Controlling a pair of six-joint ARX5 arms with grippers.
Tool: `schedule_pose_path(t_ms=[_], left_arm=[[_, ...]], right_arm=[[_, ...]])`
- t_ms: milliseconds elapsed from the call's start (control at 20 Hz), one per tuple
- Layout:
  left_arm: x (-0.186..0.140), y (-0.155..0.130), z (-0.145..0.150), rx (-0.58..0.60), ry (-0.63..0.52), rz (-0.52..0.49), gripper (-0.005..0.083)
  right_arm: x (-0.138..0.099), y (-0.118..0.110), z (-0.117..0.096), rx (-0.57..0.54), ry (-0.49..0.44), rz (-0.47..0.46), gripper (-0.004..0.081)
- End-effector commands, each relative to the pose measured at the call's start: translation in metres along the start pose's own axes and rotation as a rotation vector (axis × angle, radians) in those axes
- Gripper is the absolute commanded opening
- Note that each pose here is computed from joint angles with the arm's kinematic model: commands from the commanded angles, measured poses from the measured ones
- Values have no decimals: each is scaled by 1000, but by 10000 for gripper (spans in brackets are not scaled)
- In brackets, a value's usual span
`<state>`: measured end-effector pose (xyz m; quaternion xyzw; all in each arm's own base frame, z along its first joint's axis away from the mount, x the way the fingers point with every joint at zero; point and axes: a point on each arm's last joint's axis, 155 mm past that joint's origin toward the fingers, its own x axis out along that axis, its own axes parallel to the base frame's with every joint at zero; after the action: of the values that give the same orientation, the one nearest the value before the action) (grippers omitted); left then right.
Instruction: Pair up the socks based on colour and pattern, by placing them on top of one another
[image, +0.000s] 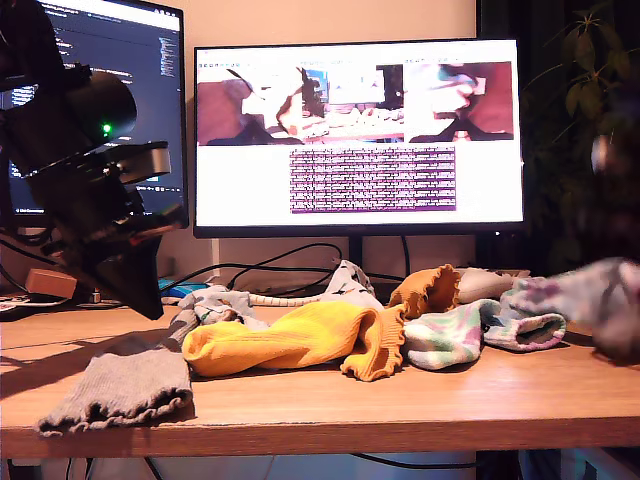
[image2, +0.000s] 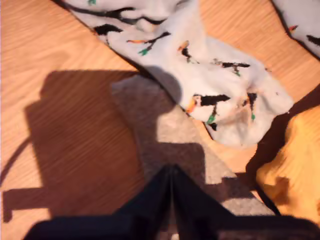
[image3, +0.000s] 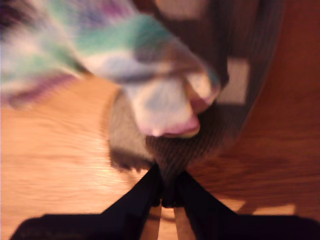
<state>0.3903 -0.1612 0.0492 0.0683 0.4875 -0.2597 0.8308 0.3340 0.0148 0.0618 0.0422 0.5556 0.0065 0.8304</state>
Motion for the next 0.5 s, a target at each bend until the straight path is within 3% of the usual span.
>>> schedule_pose_path(t_ms=[0,200,450], left_arm=[[6,-8,-14,-15,52,-48,-19],[13,-17,-32,-32,121,-96,-19],[32,5,-34,-17,121,-21,-19]], right_arm=[[-2,-3,-3,-2,-5,-8,-11],[-4,-3,-2,-22,-13,-9,-11],[-17,21,-14,-45,13,84,-11]])
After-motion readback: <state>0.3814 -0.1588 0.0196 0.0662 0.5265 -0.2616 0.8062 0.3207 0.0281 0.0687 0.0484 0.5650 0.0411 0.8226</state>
